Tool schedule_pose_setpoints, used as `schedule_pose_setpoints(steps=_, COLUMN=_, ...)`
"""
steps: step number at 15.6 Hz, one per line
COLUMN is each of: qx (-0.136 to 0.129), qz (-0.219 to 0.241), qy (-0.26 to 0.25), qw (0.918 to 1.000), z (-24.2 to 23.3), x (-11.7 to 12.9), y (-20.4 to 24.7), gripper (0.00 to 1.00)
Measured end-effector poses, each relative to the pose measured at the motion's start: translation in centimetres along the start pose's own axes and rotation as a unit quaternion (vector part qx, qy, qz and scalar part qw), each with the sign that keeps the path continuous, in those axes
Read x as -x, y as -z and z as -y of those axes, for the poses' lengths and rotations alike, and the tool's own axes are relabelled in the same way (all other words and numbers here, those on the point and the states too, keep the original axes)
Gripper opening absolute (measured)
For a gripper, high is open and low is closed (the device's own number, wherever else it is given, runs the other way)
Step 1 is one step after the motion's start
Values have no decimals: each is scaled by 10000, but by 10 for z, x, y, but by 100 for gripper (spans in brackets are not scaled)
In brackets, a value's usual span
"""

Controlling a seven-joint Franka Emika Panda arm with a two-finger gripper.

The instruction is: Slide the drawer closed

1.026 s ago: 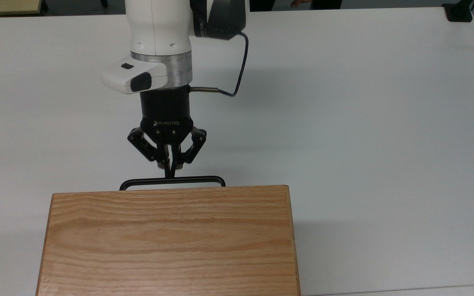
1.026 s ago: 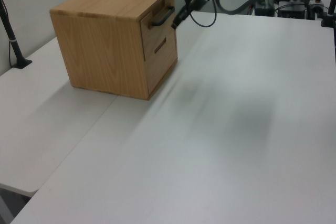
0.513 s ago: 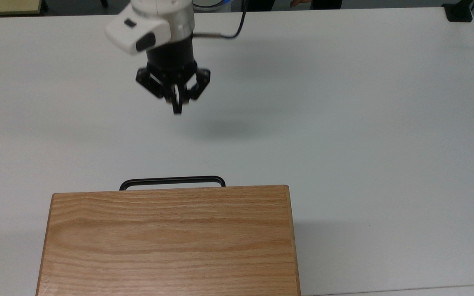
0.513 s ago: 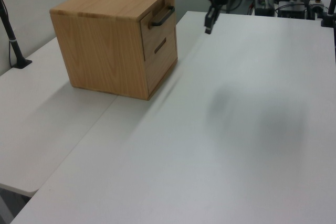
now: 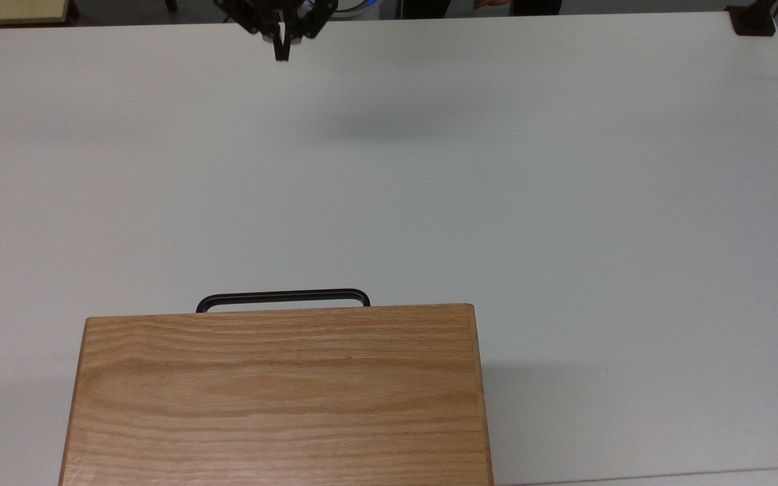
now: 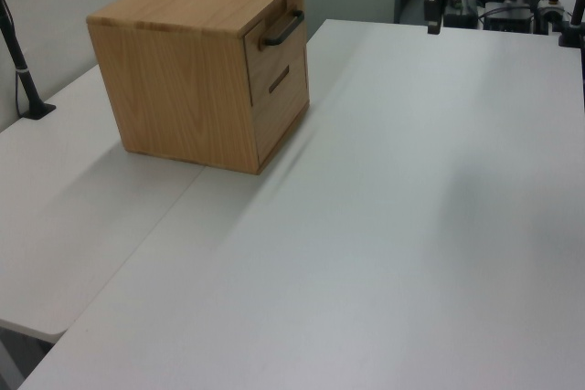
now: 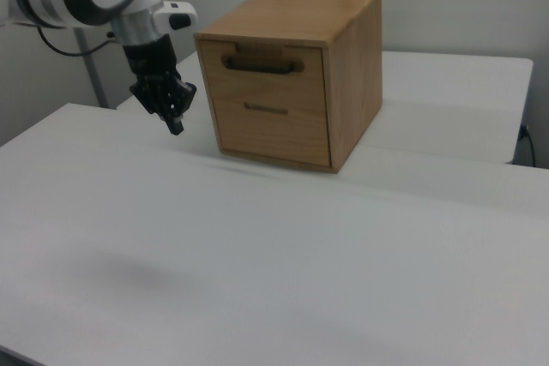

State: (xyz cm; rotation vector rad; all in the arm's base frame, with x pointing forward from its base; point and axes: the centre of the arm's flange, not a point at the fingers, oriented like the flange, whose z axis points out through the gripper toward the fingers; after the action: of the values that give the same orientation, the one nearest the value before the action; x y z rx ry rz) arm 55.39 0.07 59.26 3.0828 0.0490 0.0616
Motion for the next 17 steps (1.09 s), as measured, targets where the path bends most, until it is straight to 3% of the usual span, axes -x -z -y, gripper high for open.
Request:
schedule_pose_setpoints(steps=9, qx=6, qz=154, qy=-25, qw=9999, z=-3, x=9, y=6, gripper=96)
schedule_pose_setpoints(steps=10, qx=6, qz=150, qy=-41, qw=9999, z=-4, x=8, y=6, gripper=100)
schedule_pose_setpoints(steps=17, qx=-4, qz=166, qy=-49, qw=9999, z=-5, x=1, y=3, gripper=100)
